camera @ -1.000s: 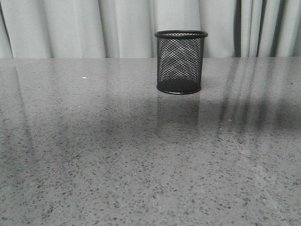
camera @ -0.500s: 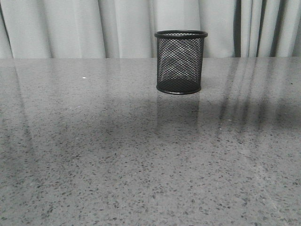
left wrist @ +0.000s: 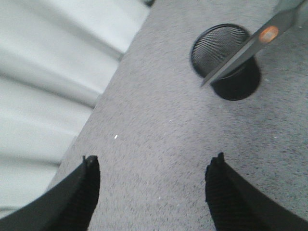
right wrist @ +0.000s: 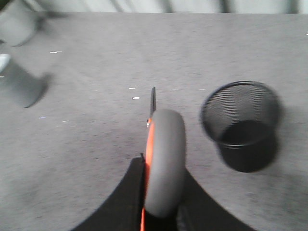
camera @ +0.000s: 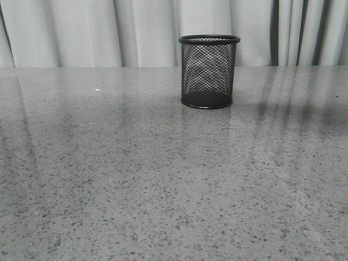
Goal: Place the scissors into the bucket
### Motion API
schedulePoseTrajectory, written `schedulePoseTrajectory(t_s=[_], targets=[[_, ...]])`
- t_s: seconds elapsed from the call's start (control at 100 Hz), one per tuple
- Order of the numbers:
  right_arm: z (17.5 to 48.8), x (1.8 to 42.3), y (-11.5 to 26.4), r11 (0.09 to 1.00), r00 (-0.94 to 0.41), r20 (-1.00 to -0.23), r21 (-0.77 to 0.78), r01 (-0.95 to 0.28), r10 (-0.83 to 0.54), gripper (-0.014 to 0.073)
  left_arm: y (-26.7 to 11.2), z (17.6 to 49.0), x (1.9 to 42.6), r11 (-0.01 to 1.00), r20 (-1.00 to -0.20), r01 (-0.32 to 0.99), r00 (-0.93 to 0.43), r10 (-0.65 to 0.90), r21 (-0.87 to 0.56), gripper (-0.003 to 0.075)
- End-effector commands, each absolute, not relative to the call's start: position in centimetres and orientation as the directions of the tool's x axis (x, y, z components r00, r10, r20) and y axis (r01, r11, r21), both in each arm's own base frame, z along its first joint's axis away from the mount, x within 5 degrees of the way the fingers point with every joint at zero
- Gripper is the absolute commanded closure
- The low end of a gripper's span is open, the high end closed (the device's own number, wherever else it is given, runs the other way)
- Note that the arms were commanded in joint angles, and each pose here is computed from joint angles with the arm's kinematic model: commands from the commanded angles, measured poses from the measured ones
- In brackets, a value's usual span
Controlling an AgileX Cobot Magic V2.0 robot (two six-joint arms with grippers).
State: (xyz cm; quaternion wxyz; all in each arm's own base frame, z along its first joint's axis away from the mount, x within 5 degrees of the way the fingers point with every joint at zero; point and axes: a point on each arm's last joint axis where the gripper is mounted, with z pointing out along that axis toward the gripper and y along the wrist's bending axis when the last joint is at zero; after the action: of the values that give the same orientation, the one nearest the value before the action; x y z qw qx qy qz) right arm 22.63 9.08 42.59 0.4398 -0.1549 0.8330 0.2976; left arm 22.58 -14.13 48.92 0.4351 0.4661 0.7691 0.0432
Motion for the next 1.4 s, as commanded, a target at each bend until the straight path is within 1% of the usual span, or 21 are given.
schedulePoseTrajectory(t_s=[0.0, 0.05, 0.15, 0.25, 0.4, 0.66, 0.78, 0.85, 1.1, 1.19, 1.3, 1.39], targets=[[45.0, 22.5, 8.2, 0.826, -0.481, -0.876, 0.304, -0.475, 0.046, 0.0647, -11.8, 51.6, 21.8, 0.661, -0.742, 0.603, -0.164, 0.650, 0.446, 0.0279], [45.2, 22.6, 7.8, 0.853, -0.480, -0.877, 0.269, -0.447, 0.026, 0.0647, -10.9, 51.7, 22.0, 0.690, -0.757, 0.584, -0.187, 0.627, 0.428, 0.0279], [45.3, 23.1, 7.4, 0.884, -0.529, -0.849, 0.253, -0.393, 0.008, 0.0647, -9.3, 52.1, 22.0, 0.740, -0.791, 0.556, -0.220, 0.570, 0.378, 0.0279], [45.2, 24.1, 7.6, 0.885, -0.576, -0.817, 0.246, -0.396, -0.031, 0.0647, -7.9, 52.6, 21.7, 0.780, -0.824, 0.533, -0.241, 0.513, 0.329, 0.0280], [45.3, 25.9, 7.9, 0.890, -0.621, -0.779, 0.218, -0.400, -0.088, 0.0647, -6.6, 53.2, 21.0, 0.811, -0.845, 0.494, -0.245, 0.475, 0.313, 0.0280], [44.6, 29.8, 8.6, 0.892, -0.682, -0.718, 0.207, -0.402, -0.141, 0.0647, -6.1, 53.9, 19.8, 0.818, -0.858, 0.481, -0.225, 0.462, 0.314, 0.0280], [43.6, 31.3, 9.1, 0.885, -0.735, -0.654, 0.219, -0.410, -0.178, 0.0647, -6.1, 53.9, 19.7, 0.818, -0.859, 0.481, -0.223, 0.461, 0.315, 0.0280], [43.2, 31.9, 9.5, 0.881, -0.751, -0.631, 0.224, -0.416, -0.195, 0.0647, -6.1, 53.9, 19.7, 0.818, -0.859, 0.481, -0.223, 0.461, 0.315, 0.0280], [43.1, 33.5, 11.0, 0.867, -0.739, -0.637, 0.221, -0.448, -0.220, 0.0647, -6.1, 53.9, 19.7, 0.818, -0.859, 0.481, -0.223, 0.461, 0.315, 0.0280], [42.8, 33.9, 11.4, 0.861, -0.748, -0.620, 0.223, -0.458, -0.237, 0.0647, -6.1, 53.9, 19.7, 0.818, -0.858, 0.481, -0.225, 0.462, 0.314, 0.0280], [42.1, 34.4, 11.6, 0.856, -0.773, -0.578, 0.233, -0.461, -0.259, 0.0647, -6.1, 53.9, 19.7, 0.818, -0.858, 0.481, -0.225, 0.462, 0.314, 0.0280], [41.8, 34.6, 11.7, 0.856, -0.781, -0.567, 0.236, -0.460, -0.264, 0.0643, -6.1, 53.9, 19.7, 0.818, -0.858, 0.481, -0.225, 0.462, 0.314, 0.0280]])
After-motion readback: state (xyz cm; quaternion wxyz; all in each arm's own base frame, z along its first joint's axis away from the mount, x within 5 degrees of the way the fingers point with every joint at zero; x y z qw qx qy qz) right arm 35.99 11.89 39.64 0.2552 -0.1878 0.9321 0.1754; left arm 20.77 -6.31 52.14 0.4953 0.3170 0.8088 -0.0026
